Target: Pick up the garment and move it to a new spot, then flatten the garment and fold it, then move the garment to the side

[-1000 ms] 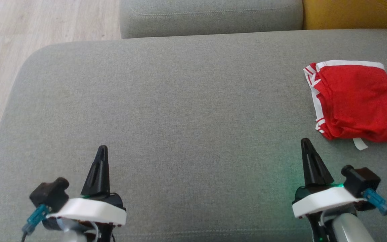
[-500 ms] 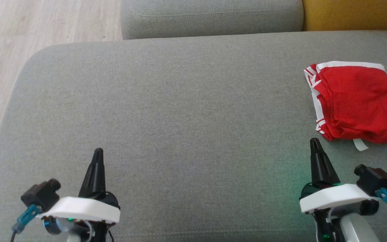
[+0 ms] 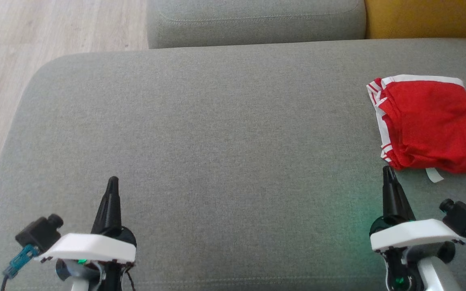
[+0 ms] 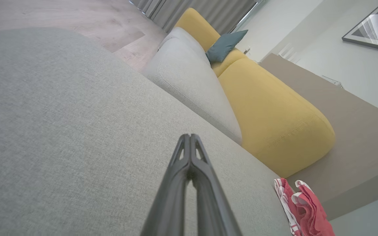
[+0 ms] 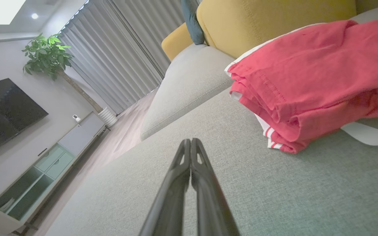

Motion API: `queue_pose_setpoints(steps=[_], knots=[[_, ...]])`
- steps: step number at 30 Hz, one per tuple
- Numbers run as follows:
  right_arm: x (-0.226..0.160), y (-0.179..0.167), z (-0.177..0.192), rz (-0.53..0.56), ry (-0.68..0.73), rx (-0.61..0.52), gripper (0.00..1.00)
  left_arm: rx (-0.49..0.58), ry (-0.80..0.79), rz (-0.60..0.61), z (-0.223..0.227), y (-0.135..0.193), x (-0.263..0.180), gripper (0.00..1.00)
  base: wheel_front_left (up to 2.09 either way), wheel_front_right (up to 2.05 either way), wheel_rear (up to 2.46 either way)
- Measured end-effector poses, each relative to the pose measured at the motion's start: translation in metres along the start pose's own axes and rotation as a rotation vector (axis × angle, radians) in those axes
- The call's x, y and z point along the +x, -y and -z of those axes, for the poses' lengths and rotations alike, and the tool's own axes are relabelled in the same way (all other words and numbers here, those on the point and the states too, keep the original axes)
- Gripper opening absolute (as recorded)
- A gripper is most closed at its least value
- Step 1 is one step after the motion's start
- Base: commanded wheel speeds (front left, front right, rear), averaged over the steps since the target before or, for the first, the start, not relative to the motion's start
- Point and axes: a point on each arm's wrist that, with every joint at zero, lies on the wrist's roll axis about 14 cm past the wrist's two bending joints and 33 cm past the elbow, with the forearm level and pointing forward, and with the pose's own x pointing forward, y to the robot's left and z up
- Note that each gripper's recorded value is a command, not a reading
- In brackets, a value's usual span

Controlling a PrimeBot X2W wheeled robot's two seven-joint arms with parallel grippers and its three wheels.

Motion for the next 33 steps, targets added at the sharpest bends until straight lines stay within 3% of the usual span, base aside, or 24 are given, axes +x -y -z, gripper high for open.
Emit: queue_pose_setpoints(steps=[33], knots=[[0.0, 0.016, -0.009, 0.067, 0.009, 0.362, 0.0, -0.313, -0.016, -0.063, -0.006, -0.019, 0.001, 0.0, 0.0, 0.0, 0.0]])
